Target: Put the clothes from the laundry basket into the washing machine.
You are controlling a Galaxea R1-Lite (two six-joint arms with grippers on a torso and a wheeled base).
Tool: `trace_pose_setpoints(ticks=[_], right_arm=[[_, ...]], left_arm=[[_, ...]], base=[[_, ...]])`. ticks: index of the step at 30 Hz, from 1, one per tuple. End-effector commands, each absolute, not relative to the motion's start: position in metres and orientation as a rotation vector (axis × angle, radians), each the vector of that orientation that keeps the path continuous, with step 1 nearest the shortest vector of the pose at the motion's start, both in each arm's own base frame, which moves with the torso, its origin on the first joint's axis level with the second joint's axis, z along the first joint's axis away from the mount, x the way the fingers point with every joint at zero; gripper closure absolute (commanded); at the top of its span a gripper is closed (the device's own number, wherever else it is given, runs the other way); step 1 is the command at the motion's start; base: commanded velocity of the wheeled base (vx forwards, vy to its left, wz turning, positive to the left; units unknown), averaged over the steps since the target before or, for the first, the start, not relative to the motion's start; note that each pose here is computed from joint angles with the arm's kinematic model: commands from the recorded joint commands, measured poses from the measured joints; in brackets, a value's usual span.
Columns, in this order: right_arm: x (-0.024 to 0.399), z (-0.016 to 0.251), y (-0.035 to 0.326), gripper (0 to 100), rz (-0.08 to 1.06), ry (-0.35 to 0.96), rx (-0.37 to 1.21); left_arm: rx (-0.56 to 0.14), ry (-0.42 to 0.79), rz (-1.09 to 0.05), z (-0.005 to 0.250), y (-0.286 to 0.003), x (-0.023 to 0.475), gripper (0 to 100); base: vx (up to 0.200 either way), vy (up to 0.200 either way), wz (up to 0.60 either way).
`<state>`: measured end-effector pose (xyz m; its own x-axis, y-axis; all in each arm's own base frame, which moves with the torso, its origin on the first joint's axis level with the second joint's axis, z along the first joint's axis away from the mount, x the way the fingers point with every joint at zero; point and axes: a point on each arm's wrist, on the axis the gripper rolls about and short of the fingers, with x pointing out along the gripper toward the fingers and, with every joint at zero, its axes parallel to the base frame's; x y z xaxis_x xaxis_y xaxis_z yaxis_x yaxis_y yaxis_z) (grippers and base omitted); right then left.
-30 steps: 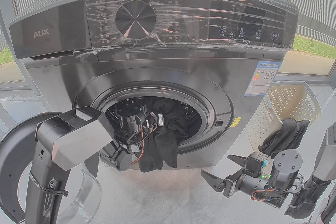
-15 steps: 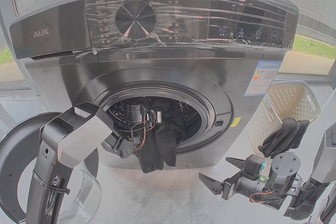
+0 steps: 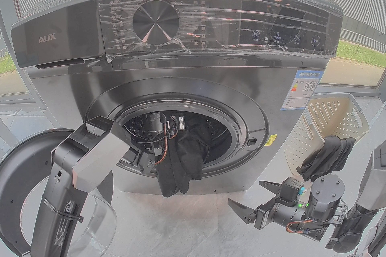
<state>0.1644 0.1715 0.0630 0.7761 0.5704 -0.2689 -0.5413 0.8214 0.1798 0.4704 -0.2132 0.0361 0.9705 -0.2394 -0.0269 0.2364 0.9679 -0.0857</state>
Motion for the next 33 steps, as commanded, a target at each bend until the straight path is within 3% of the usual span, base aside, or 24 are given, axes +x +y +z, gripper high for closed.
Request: trace_pose_setpoints(ticks=[1, 4, 12, 21, 33], right_arm=[[0.164, 0.062, 0.172, 0, 0.602, 0.323, 0.094], [0.164, 0.062, 0.172, 0, 0.602, 0.325, 0.094], [0.165, 0.062, 0.172, 0, 0.604, 0.323, 0.093], [0.165, 0.062, 0.172, 0, 0.604, 0.325, 0.092], [0.164, 0.061, 0.173, 0, 0.609, 0.33, 0.088]], left_arm=[[-0.092, 0.04, -0.245, 0.035, -0.215, 0.469, 0], [-0.109, 0.069, -0.258, 0.043, -0.218, 0.457, 0], [-0.037, 0.278, -0.367, 0.072, -0.226, 0.401, 0], [0.018, 0.379, -0.386, 0.05, -0.227, 0.384, 0], [0.053, 0.474, -0.368, -0.004, -0.226, 0.391, 0]], base=[[0.0, 0.0, 0.0], [0.0, 0.0, 0.0], [0.0, 0.0, 0.0], [0.0, 0.0, 0.0], [0.0, 0.0, 0.0]])
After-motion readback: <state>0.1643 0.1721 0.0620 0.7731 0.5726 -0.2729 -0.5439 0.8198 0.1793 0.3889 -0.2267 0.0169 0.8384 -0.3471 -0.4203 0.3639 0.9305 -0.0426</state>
